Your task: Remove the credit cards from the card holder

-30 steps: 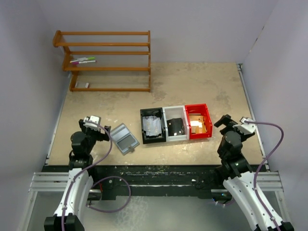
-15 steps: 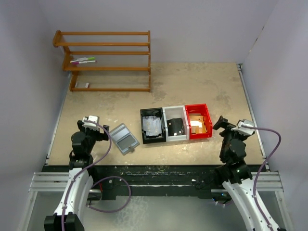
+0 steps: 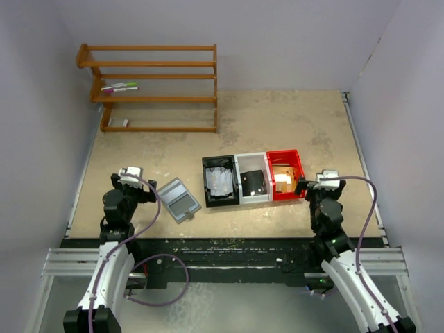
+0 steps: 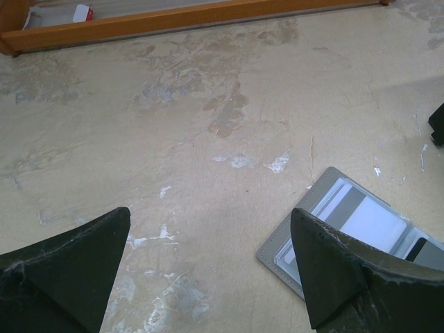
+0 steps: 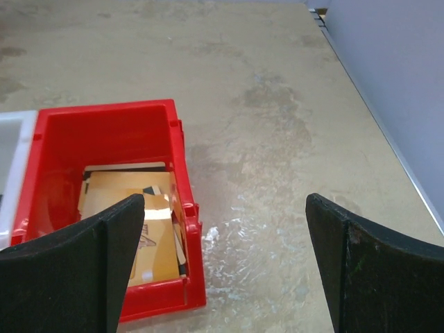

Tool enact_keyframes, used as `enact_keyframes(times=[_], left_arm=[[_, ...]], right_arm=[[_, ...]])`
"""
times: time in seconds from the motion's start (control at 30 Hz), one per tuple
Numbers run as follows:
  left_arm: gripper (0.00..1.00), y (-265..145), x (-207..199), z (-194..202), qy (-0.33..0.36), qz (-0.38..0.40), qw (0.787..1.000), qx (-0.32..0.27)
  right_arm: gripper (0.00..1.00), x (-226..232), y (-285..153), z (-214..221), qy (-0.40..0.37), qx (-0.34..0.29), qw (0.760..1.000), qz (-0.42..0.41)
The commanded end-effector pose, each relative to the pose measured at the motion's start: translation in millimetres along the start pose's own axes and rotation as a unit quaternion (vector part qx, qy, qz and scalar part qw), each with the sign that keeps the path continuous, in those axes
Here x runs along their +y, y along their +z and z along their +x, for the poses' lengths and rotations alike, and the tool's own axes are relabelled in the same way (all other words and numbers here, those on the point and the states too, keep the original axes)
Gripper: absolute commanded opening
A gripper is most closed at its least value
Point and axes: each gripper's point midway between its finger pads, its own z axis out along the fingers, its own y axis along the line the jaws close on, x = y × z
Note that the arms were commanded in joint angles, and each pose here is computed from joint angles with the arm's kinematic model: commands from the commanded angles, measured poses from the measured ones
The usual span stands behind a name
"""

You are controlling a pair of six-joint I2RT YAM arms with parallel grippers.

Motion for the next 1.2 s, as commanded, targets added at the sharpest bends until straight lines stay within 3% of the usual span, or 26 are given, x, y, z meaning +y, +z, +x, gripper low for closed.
enact_keyframes(times=[0.0,0.27,1.17], left_arm=[[0.99,2,3,-14,-0.006,-0.007,1.0,-0.028],[0.99,2,3,-15,-0.006,-0.007,1.0,-0.028],[0.99,4,3,-14,-0.006,-0.007,1.0,-0.025]], right_arm=[[1.0,-19,3,-12,0.035,-0.037,0.997,0.064],[0.99,-21,6,-3,0.064,-0.038,0.994,0.08],[1.0,-11,5,-5,0.05,-0.039,0.997,0.046]])
